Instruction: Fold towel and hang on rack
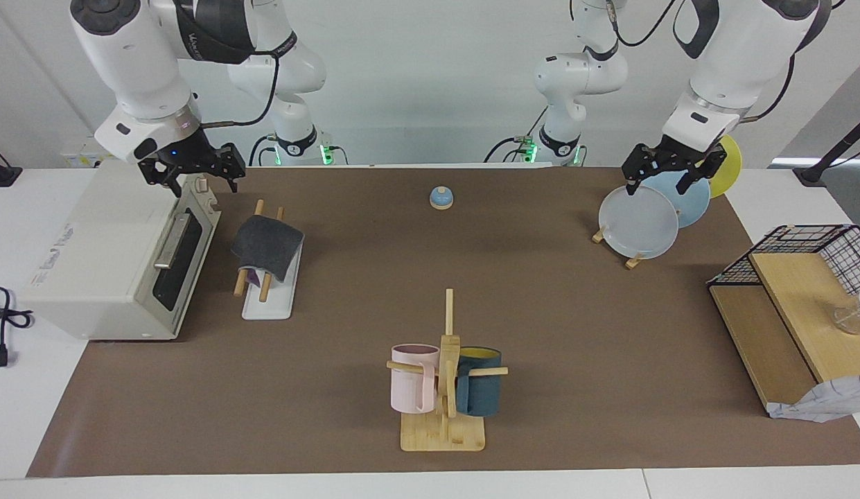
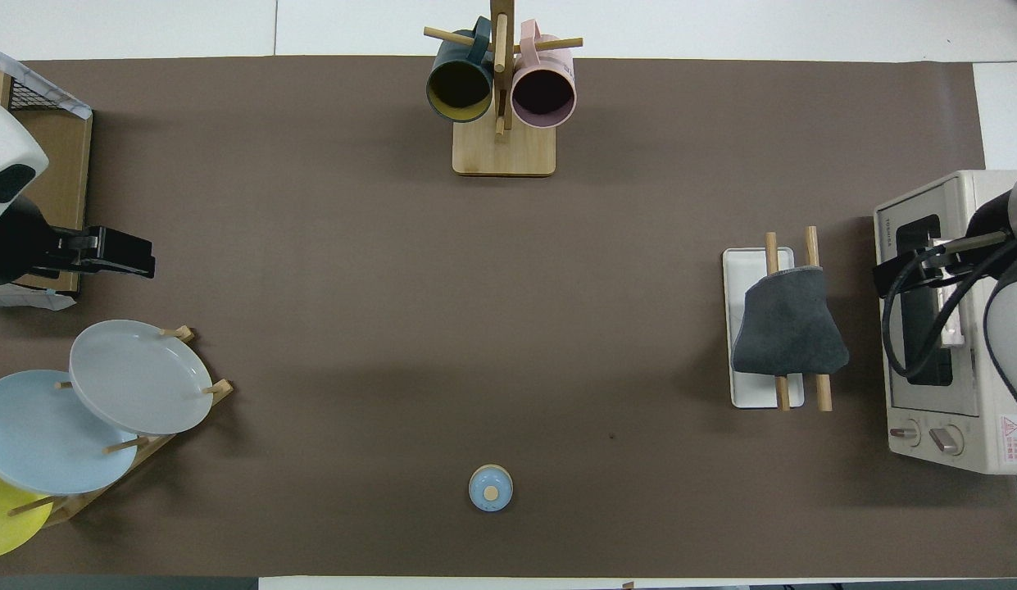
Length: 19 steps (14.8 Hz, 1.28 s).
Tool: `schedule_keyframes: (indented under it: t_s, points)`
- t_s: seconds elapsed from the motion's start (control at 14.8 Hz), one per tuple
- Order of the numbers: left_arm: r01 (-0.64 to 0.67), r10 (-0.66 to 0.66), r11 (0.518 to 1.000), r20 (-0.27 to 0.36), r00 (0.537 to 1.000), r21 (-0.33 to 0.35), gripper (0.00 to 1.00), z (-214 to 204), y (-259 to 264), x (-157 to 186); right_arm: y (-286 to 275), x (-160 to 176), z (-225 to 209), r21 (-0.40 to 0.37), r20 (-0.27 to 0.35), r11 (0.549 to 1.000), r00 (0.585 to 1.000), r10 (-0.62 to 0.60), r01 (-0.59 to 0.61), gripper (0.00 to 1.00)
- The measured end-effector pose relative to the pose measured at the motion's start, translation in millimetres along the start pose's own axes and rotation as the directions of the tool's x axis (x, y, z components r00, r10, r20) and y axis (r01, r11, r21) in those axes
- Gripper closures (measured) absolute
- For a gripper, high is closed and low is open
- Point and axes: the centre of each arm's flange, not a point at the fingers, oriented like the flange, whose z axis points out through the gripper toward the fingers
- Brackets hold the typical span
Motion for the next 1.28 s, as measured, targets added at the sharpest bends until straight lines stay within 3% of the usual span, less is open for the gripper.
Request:
schedule_keyframes:
  t_s: [1.28]
  points:
    - [0.001,-0.001,1.000,0.000,1.000,0.000,0.00,0.0,-0.5,0.0,17.7,13.3,3.7,0.020,0.028,0.999,0.998,0.050,-0.051,0.00]
